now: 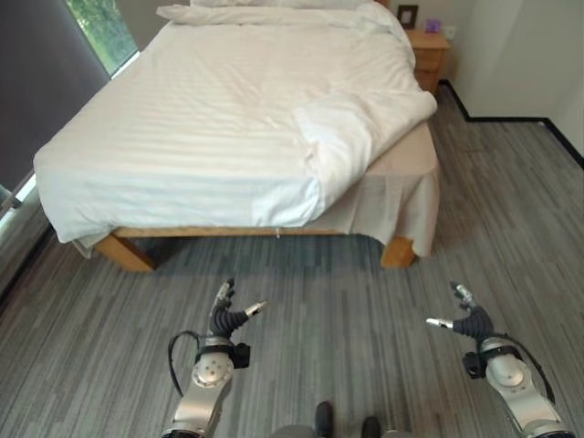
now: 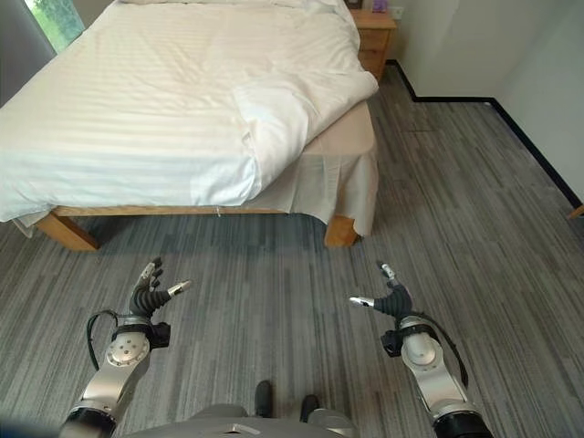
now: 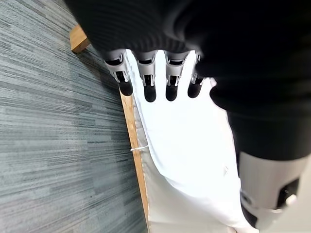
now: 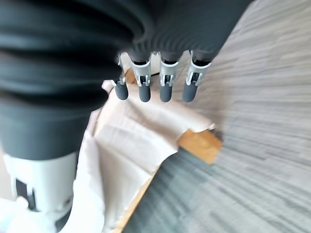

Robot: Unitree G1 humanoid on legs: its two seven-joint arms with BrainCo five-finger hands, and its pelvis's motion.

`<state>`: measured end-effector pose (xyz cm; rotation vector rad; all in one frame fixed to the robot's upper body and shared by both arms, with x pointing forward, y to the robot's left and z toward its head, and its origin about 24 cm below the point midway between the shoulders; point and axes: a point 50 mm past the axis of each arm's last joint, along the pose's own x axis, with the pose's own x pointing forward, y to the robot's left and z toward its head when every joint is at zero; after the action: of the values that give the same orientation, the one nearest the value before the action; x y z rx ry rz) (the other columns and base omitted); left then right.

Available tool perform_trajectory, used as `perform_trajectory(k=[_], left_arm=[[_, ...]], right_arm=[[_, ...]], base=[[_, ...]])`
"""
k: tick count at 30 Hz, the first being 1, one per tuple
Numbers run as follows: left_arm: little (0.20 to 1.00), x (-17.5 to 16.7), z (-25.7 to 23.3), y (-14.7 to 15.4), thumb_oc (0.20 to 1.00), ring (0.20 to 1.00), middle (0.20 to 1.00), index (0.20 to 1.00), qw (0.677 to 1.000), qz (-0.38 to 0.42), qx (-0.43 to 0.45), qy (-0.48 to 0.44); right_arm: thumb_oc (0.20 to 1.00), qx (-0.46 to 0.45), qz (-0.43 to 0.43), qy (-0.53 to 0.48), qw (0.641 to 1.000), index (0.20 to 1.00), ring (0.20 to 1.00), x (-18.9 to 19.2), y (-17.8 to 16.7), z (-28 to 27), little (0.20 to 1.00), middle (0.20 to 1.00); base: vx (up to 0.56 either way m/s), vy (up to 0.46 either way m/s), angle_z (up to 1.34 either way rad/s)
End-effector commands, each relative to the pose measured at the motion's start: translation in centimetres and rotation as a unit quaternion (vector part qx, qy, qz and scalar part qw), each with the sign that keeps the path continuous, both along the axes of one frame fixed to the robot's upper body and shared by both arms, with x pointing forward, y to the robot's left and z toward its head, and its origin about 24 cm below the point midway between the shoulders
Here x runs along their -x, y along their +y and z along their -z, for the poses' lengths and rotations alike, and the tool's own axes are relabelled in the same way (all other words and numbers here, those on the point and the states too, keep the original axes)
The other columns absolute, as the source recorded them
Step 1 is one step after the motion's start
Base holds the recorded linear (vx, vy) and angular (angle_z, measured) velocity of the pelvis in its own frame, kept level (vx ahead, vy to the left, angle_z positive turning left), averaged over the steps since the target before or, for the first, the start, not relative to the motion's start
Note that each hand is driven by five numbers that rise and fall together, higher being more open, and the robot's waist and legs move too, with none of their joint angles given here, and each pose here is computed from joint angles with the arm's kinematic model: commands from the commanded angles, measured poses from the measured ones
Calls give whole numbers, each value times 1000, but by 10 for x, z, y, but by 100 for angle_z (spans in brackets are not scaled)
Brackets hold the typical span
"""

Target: Making the bed.

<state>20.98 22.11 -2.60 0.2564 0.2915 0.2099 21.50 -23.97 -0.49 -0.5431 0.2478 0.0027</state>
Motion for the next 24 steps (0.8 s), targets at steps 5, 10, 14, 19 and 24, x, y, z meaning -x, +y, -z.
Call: perform_trajectory(k=[5,10,14,19,24], left_arm=[[1000,-7,-10,-9,1000,1000,1000,1000,999,21,11,-35],[1000,-5,-15,-4,1000,1000,1000,1000,999,16,-1,-38],[1000,-5,-18,1,1000,1000,1000,1000,999,13,-14,-42],[1000,-13,-20,2,1000,1000,1000,1000,999,16,-31,-41],[1000,-16,-25,-11,1000,1000,1000,1000,997,9,18,-68]], right_arm=[[1000,5,-6,-72,997,1000,1000,-11,-8,-30,1000,1000],[1000,22,3,-73,997,1000,1000,-7,-8,-29,1000,1000],[1000,15,-2,-73,997,1000,1000,-5,-3,-28,1000,1000],[1000,19,16,-68,997,1000,1000,4,-8,-25,1000,1000],[1000,14,28,-81,996,1000,1000,6,-17,-32,1000,1000]], base=[[-8,8,-1],[-66,80,-20],[127,51,-38],[358,-208,32],[218,-196,38]])
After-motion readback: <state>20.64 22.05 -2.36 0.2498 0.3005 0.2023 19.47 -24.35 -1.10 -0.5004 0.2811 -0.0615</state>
